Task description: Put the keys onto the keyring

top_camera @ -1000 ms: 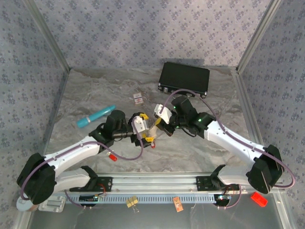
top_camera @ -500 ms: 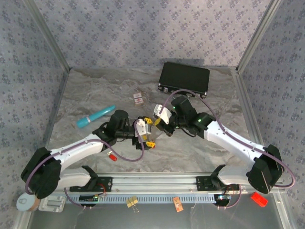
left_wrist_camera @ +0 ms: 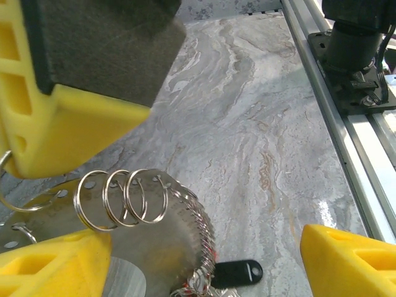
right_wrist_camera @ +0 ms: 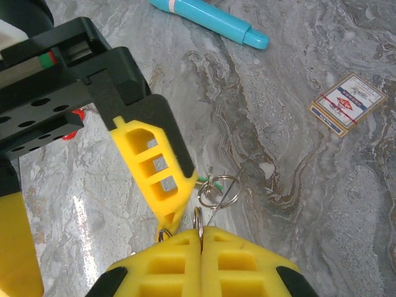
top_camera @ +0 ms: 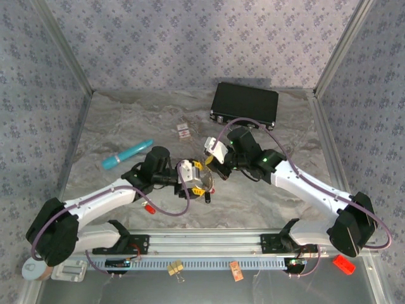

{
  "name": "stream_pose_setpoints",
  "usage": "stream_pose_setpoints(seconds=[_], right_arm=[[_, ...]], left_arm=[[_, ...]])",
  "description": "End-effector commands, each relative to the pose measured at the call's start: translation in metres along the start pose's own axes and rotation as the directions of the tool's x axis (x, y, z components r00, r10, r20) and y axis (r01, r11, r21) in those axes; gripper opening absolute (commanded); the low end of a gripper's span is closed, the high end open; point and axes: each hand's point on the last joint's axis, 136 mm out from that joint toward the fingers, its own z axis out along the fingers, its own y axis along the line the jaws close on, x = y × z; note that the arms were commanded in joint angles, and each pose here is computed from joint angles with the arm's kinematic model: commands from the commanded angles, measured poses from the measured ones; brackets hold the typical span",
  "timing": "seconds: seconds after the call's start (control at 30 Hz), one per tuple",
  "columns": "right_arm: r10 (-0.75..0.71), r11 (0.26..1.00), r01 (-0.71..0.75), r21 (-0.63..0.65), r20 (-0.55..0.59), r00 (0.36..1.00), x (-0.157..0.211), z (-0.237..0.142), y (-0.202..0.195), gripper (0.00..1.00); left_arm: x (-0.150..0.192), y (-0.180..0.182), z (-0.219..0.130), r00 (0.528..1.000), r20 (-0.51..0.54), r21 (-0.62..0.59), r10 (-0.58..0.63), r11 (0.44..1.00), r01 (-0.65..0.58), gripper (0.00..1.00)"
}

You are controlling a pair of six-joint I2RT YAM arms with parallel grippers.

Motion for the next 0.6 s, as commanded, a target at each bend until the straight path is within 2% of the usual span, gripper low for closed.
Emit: stream_pose_setpoints(seconds=[0.0,0.57], right_arm=[[0.011,1.0,-0.011,0.02,0.04,0.999,-0.01,-0.004,-0.002,0.0],[0.04,0.999,-0.04,-0.003,0.054,0.998,-0.01,-0.002,0.001,0.0]], left_arm=[[-0.016,-0.011,-0.004,0.998,0.045,0.057,0.035,0.998,-0.038,0.78],[-0.028,-0.037,-0.012,0.992,0.123,0.15,-0.016,0.989,-0.003,0.78]])
